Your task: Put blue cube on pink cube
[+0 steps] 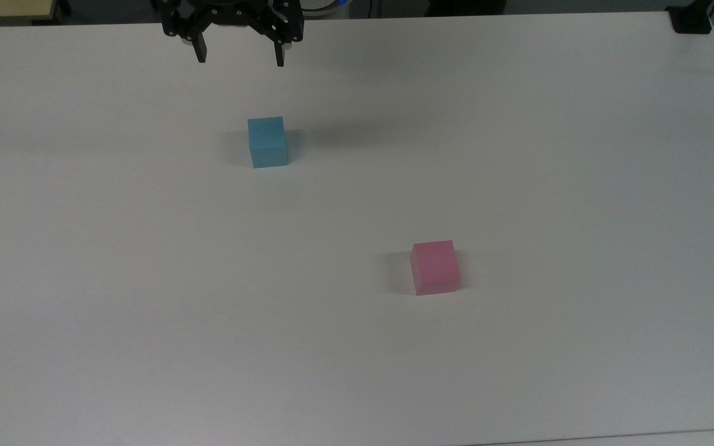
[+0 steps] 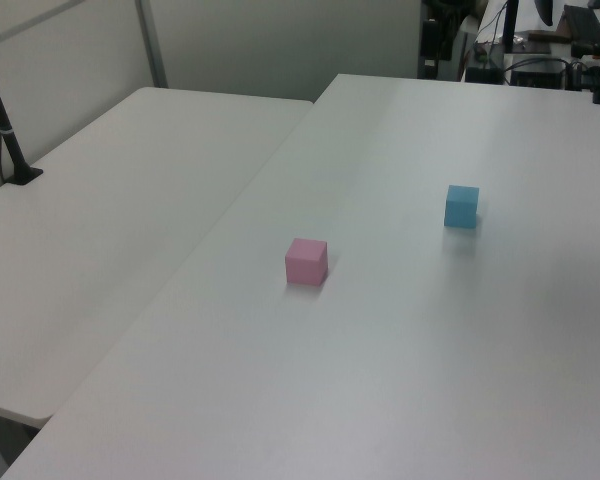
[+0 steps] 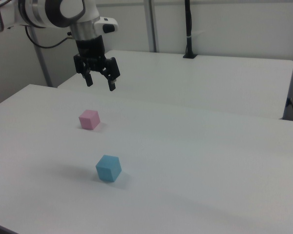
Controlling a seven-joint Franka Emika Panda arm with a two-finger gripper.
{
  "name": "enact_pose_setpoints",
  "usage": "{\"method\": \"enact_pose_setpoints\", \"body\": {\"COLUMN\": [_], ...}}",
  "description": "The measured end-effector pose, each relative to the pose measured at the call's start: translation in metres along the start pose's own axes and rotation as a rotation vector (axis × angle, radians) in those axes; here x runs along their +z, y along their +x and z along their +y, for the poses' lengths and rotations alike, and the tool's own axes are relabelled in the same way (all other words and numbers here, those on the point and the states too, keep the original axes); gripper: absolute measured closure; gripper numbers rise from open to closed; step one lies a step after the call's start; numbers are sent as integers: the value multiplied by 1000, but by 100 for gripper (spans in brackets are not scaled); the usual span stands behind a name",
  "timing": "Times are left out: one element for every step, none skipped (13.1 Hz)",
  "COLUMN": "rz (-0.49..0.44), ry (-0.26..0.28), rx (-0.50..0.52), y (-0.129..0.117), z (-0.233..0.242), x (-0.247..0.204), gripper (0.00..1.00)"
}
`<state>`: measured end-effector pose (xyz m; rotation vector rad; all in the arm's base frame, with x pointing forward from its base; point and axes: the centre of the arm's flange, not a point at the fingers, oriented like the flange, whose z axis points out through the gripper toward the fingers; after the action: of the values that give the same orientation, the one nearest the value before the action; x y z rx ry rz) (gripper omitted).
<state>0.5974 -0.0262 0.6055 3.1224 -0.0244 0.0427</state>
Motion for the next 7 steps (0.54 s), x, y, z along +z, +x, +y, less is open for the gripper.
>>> {"method": "enact_pose_setpoints", "body": {"rz": [7, -11, -27, -32, -33, -33, -33], "ry": [0, 1, 1, 1, 1, 1, 1], "rx": [2, -4, -15, -23, -26, -26, -26], "y": [-2, -4, -5, -6, -6, -6, -6], "z": [0, -3, -10, -15, -17, -17, -17], "x": [-5, -3, -1, -1, -1, -1, -1], "gripper": [0, 0, 0, 0, 0, 0, 0]}}
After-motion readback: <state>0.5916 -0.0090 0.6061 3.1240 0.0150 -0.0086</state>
